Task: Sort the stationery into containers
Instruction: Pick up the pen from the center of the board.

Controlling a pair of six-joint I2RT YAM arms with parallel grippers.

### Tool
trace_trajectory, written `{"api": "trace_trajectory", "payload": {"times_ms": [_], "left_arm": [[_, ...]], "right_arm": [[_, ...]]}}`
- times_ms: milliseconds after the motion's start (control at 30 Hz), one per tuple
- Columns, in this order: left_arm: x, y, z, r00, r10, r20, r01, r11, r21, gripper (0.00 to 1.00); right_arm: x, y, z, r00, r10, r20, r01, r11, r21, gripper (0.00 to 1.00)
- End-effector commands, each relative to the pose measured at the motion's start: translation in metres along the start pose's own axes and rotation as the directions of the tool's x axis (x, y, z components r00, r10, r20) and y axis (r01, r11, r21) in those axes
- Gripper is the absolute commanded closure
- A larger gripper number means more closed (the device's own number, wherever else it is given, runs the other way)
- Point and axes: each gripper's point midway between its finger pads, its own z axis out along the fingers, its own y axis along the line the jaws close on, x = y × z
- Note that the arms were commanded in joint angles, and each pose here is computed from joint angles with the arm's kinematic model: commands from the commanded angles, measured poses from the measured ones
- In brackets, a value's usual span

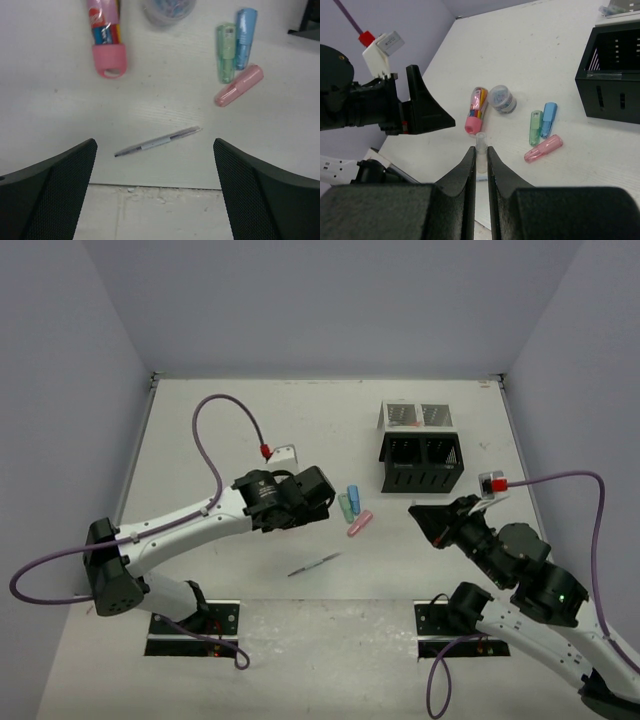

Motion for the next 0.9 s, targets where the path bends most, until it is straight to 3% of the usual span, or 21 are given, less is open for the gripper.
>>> {"api": "trace_trajectory", "payload": {"times_ms": [0, 133, 233, 333, 467, 567, 867], "left_arm": [[0.037, 0.031, 0.0, 0.869, -0.495, -0.016, 0.484, 0.855, -0.187, 0.03], [0.061, 0.011, 0.002, 0.81, -0.579, -0.099, 0.564, 0.814, -0.14, 0.06], [0.063, 0.003, 0.003, 0.818, -0.566, -0.102, 0.544, 0.819, -0.183, 0.09], [0.069, 0.0, 0.01, 0.858, -0.502, -0.107, 0.466, 0.85, -0.248, 0.11], [0.095, 0.002, 0.023, 0.863, -0.479, -0.157, 0.4, 0.841, -0.364, 0.22], [0.11, -0.006, 0.03, 0.827, -0.527, -0.195, 0.428, 0.816, -0.388, 0.31], [0.105, -0.042, 0.061, 0.735, -0.668, -0.116, 0.595, 0.717, -0.362, 0.32]], "right_arm": [[-0.019, 0.006, 0.001, 0.999, 0.009, 0.05, -0.01, 1.0, 0.007, 1.0], [-0.019, 0.009, 0.004, 0.999, 0.007, 0.046, -0.007, 1.0, 0.0, 1.0], [-0.019, 0.011, 0.004, 0.999, 0.002, 0.042, -0.001, 1.0, -0.008, 1.0], [-0.02, 0.008, 0.002, 0.999, 0.0, 0.052, 0.0, 1.0, -0.003, 1.0], [-0.017, 0.005, 0.002, 0.998, 0.007, 0.055, -0.007, 1.0, 0.002, 1.0], [-0.016, 0.004, 0.004, 0.999, 0.005, 0.05, -0.006, 1.0, 0.012, 1.0], [-0.011, 0.011, 0.012, 1.0, -0.024, 0.013, 0.024, 1.0, -0.009, 1.0]]}}
